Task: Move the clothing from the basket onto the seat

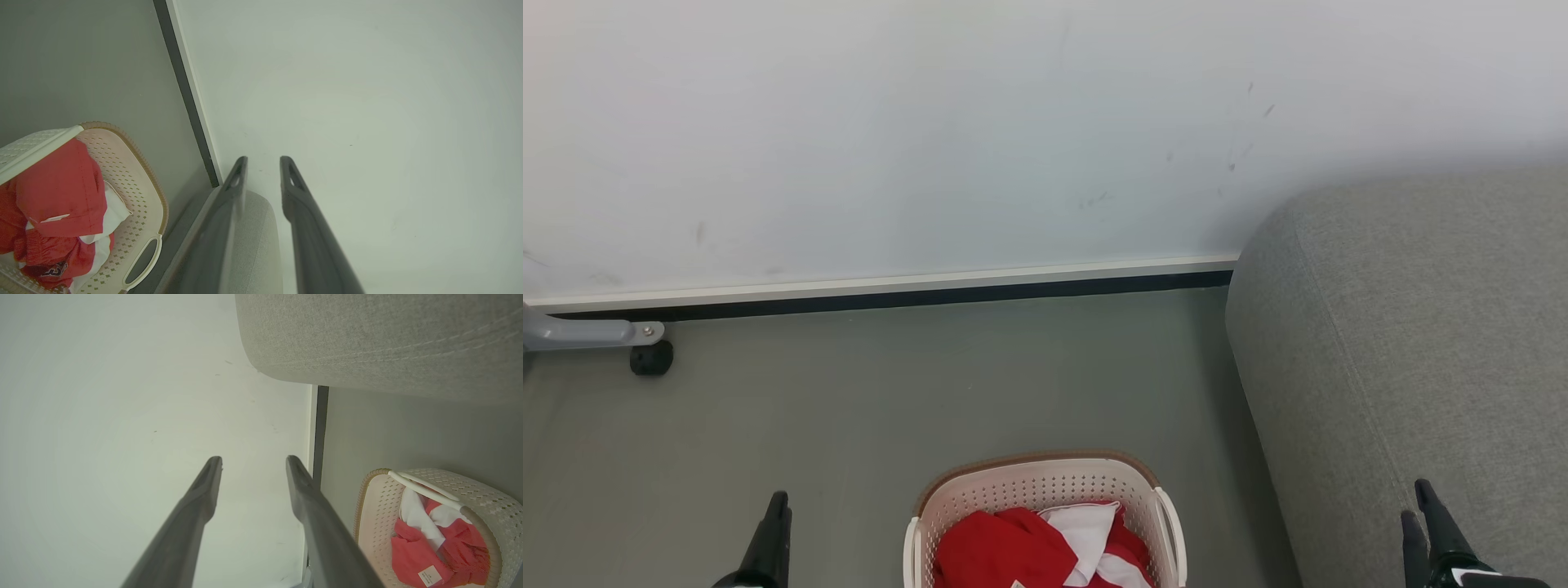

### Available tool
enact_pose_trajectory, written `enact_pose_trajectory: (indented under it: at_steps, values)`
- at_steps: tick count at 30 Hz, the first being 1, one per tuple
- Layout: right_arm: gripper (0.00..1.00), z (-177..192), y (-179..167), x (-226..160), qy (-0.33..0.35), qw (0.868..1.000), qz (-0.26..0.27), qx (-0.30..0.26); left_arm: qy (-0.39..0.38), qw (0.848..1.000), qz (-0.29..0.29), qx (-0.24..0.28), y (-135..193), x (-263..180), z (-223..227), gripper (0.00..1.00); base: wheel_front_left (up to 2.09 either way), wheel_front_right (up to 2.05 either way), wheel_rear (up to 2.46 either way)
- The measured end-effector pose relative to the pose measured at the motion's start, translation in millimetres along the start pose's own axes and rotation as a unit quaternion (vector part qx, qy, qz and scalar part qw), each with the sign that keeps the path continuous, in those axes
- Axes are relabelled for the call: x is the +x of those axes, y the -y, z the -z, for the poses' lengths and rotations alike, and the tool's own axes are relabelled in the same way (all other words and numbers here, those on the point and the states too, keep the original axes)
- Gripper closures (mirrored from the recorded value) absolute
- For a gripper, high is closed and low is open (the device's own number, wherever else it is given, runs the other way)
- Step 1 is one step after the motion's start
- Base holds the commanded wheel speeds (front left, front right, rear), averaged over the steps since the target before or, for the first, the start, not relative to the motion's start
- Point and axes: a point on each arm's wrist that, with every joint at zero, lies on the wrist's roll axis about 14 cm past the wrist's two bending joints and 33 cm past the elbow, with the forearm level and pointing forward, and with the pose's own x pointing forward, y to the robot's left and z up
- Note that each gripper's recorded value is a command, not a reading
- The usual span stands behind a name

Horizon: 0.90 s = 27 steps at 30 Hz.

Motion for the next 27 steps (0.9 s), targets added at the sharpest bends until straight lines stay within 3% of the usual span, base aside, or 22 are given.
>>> enact_pose_trajectory:
  at_steps: [16, 27]
  values:
    - [0.0, 4.1, -6.0, -1.0, 0.005, 1.0, -0.009, -0.028, -0.001, 0.999, 0.003, 0.038, 5.6, 0.0, 8.7, 0.0, 0.0, 0.0, 0.0]
    - [0.0, 14.0, -13.4, 0.0, -0.001, 0.993, -0.01, -0.115, -0.003, 0.993, 0.003, 0.117, 12.2, 0.5, 15.0, 0.0, 0.0, 0.0, 0.0]
